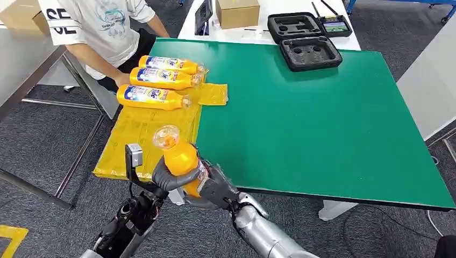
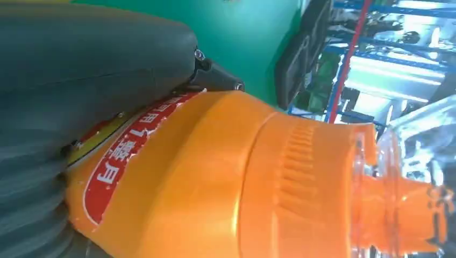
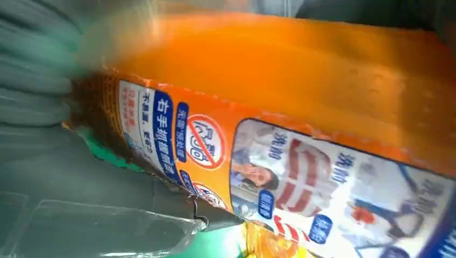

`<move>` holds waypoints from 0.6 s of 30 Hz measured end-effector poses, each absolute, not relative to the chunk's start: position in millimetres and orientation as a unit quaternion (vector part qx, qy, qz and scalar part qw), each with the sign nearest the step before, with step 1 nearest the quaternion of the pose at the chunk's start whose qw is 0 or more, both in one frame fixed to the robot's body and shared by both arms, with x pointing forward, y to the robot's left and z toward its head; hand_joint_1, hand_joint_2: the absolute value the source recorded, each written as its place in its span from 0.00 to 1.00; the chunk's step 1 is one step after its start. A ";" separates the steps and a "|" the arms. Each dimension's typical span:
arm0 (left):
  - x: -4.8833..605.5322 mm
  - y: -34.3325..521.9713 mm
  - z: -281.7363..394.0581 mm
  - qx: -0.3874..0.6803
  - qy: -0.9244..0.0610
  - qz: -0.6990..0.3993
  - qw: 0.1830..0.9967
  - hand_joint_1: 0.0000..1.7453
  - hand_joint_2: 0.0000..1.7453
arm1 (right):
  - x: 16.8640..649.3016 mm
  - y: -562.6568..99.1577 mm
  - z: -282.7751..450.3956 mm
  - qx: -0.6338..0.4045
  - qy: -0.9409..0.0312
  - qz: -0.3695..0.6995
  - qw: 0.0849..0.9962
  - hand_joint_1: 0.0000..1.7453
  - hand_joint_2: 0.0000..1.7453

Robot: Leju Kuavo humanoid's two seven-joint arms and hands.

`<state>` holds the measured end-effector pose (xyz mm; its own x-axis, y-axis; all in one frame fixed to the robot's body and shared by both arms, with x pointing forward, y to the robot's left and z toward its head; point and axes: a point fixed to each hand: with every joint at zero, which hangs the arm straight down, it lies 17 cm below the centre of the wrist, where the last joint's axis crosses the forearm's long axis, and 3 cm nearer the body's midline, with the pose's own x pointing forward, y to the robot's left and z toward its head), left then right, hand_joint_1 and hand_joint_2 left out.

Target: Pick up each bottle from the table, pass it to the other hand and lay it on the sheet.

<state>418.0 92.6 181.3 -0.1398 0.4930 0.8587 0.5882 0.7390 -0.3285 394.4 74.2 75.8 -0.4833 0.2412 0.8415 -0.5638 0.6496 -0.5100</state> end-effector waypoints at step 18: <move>478.3 245.5 202.7 0.097 -0.864 -0.064 0.490 1.00 1.00 | 408.1 22.3 203.9 0.079 -0.880 0.184 0.431 0.00 0.00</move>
